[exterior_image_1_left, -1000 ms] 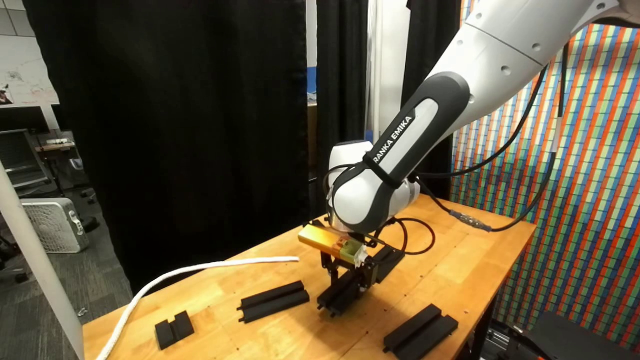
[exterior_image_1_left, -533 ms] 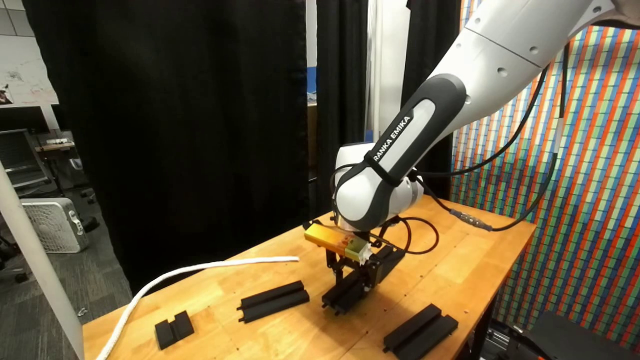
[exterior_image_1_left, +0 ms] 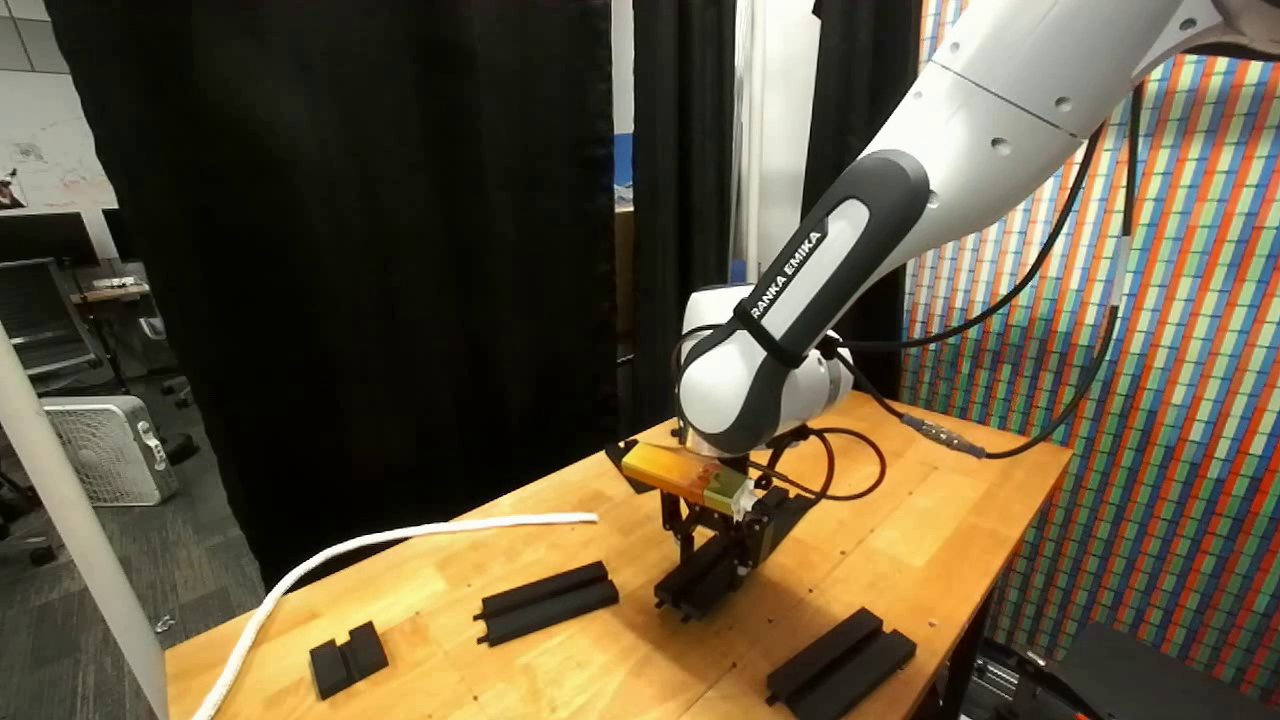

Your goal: Pick up three objects and align them in the straight line on the table

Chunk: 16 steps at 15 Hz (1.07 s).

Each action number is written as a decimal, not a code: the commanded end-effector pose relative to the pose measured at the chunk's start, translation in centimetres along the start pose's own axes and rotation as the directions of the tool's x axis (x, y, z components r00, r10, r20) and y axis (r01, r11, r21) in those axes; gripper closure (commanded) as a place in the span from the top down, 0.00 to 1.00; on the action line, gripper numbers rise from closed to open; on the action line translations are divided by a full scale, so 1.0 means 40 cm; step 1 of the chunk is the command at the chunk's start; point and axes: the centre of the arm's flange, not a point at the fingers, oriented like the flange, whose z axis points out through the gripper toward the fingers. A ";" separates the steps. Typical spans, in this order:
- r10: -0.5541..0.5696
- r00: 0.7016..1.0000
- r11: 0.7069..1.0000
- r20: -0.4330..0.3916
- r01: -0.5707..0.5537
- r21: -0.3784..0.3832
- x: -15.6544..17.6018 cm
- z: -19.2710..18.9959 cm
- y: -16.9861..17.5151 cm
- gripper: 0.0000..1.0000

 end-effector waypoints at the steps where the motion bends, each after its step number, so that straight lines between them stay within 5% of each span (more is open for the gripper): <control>1: -0.015 1.000 1.000 0.021 0.014 0.016 0.004 0.002 -0.005 0.46; 16: -0.042 0.999 0.999 0.029 0.041 0.018 0.005 0.031 -0.011 0.46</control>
